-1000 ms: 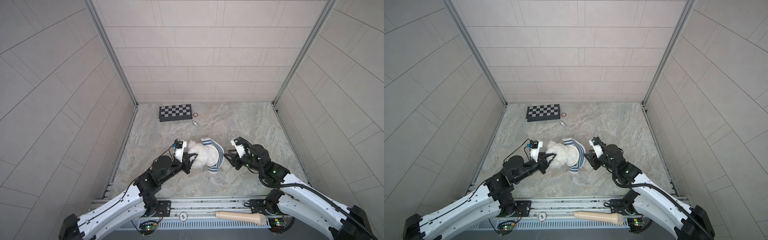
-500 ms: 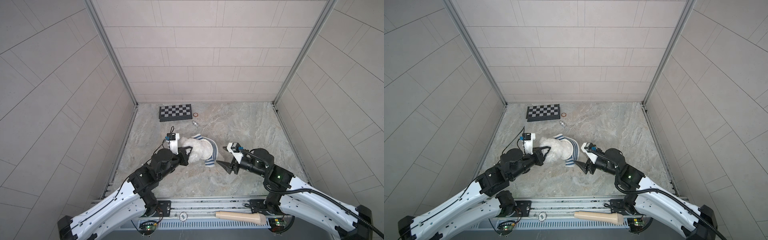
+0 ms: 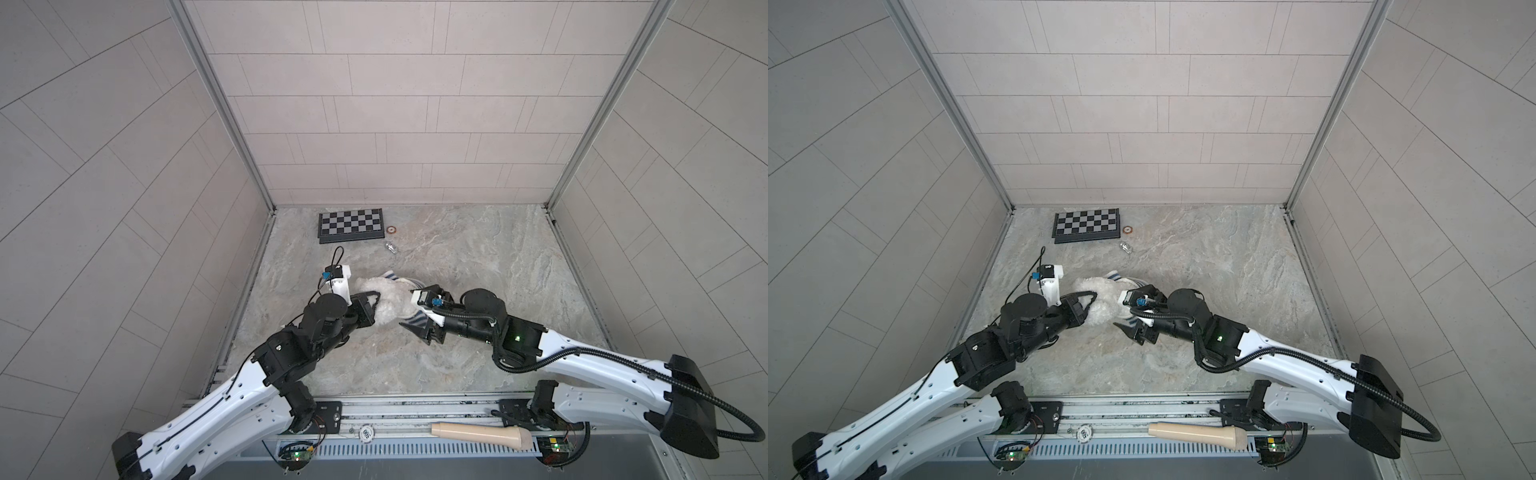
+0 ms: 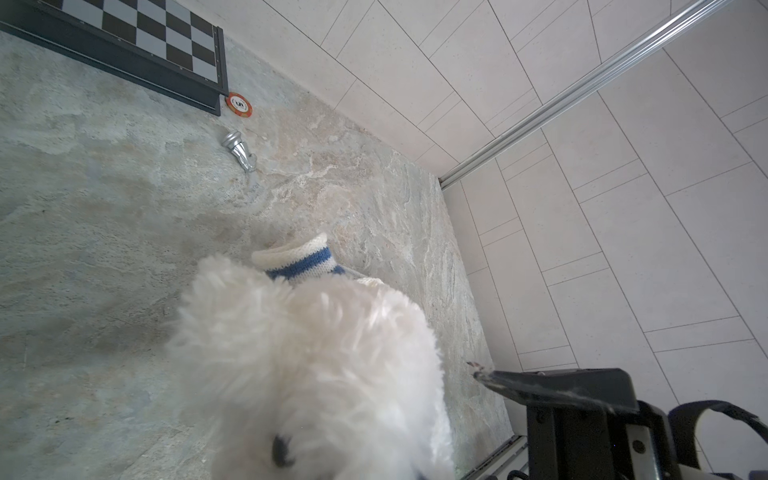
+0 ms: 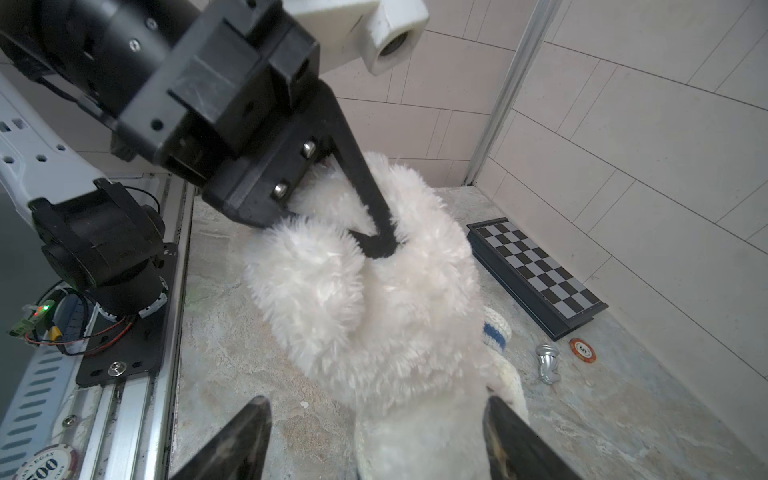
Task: Dress the teddy bear
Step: 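Reach the right gripper over and grasp the bear's head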
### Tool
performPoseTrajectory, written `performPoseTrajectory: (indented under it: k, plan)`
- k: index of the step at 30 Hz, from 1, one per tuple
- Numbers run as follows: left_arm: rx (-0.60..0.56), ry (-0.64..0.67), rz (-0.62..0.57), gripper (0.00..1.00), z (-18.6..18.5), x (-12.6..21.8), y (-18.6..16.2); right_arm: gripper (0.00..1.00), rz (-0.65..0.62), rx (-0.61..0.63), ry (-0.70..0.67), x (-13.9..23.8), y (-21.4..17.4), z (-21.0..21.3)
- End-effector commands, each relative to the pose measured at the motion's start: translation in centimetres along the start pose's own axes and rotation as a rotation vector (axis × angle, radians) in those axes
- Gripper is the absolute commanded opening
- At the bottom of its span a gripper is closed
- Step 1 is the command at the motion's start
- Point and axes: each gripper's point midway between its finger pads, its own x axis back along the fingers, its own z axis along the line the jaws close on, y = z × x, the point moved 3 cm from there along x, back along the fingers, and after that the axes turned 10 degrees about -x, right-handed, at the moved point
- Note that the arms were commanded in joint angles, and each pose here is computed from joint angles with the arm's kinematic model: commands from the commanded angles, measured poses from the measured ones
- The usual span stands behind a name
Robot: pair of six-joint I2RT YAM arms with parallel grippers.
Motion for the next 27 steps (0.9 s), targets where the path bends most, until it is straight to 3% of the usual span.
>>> performPoseTrajectory:
  k: [1, 7, 15, 24, 27]
  plan:
    - [0.075, -0.062, -0.076, 0.00, -1.6, 0.5, 2.0, 0.81, -0.056, 0.100, 0.017, -0.7, 1.7, 0.8]
    - [0.105, -0.101, -0.073, 0.00, -2.4, 0.3, 2.3, 0.78, -0.036, 0.169, -0.022, -2.6, 1.5, 0.9]
    - [0.133, -0.117, -0.071, 0.00, -2.4, 0.3, 2.0, 0.63, 0.018, 0.240, -0.106, -5.0, 0.6, -0.1]
    - [0.153, -0.133, -0.067, 0.00, -2.5, -0.1, 1.8, 0.73, -0.003, 0.261, -0.188, -5.7, 0.3, -1.0]
    - [0.159, -0.144, -0.065, 0.00, -2.7, -0.2, 1.8, 0.59, -0.006, 0.274, -0.213, -5.9, 0.2, -1.3]
